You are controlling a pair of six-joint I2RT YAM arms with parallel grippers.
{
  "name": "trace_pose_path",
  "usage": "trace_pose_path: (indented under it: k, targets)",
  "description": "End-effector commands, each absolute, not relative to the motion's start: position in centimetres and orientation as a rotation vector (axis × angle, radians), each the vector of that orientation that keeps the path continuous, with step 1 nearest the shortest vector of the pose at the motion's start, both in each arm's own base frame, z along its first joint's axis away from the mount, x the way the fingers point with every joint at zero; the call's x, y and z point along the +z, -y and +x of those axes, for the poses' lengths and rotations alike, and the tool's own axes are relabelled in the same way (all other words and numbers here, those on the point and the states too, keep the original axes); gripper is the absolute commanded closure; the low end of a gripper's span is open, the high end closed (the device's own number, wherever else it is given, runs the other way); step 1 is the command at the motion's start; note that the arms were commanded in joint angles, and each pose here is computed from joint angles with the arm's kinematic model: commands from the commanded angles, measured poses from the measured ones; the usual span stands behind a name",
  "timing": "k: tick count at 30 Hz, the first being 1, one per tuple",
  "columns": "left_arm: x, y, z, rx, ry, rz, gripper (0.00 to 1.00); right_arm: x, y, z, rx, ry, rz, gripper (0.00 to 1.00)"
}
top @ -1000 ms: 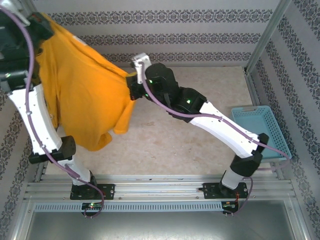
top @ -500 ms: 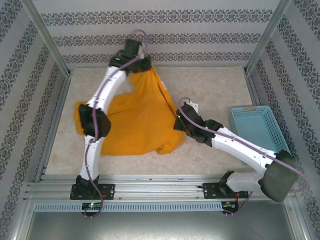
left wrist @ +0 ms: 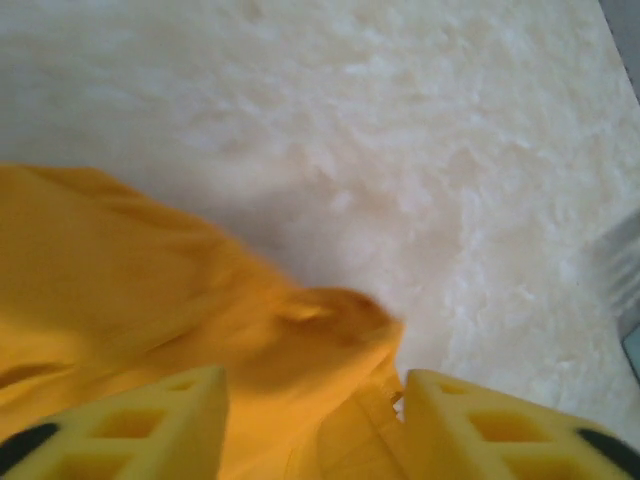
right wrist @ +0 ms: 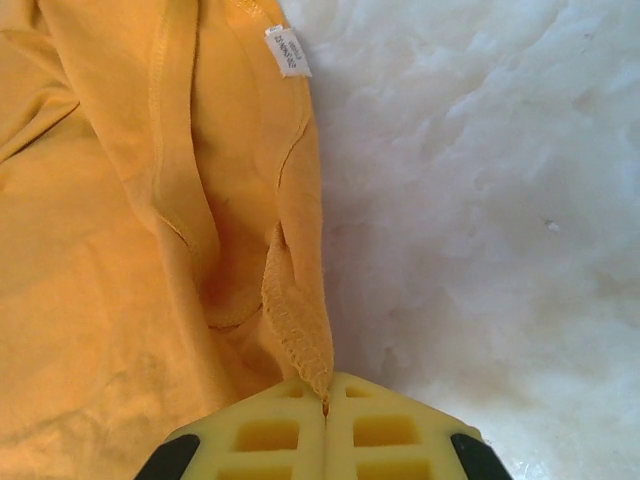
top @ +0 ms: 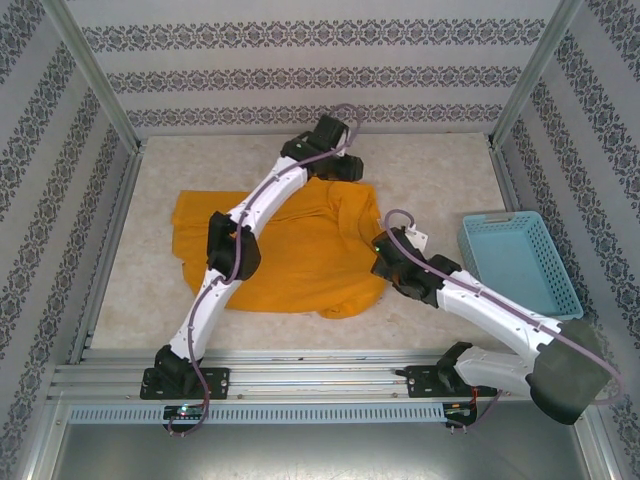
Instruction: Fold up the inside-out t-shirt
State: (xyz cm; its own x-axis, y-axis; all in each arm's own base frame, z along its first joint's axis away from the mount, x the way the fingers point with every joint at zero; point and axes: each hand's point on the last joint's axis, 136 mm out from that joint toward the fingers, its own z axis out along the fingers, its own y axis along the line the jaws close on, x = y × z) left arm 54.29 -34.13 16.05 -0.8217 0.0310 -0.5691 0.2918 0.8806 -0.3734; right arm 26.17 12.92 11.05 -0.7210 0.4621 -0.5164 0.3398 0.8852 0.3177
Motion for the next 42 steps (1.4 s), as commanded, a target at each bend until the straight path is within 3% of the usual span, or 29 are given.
trace_pose_path:
  k: [1, 5, 7, 13, 17, 27, 35, 40, 42]
  targets:
    - [21.2, 25.4, 52.8, -0.388, -2.535, 0.086, 0.31, 11.5, -12.4, 26.9, 0.252, -2.442, 0.604, 1.0]
    - [20.3, 18.2, 49.2, -0.158, -2.62, -0.014, 0.2, 10.7, -11.9, 27.2, 0.236, -2.463, 0.613, 1.0]
    - [19.8, 14.9, 47.6, -0.193, -2.578, -0.127, 0.18, 10.5, -11.9, 27.2, 0.229, -2.467, 0.606, 1.0]
    - [15.4, 3.1, 42.5, -0.12, -2.555, -0.568, 0.17, 10.7, -10.5, 28.3, 0.208, -2.478, 0.605, 1.0]
    - [12.4, -2.0, 39.9, -0.077, -2.552, -0.781, 0.16, 11.8, -8.9, 30.9, 0.159, -2.468, 0.581, 1.0]
    - [8.5, -3.5, 36.5, -0.071, -2.594, -0.869, 0.17, 14.1, -5.9, 43.8, 0.081, -2.492, 0.541, 1.0]
    - [7.5, -3.4, 37.3, -0.069, -2.621, -0.841, 0.21, 14.7, -5.4, 52.2, 0.013, -2.502, 0.467, 1.0]
    - [6.3, -1.7, 38.5, -0.143, -2.668, -0.799, 0.26, 16.9, -7.4, 50.7, -0.013, -2.491, 0.306, 0.42]
    - [6.0, -1.2, 38.9, -0.153, -2.672, -0.79, 0.28, 17.0, -9.3, 48.4, -0.011, -2.504, 0.224, 0.32]
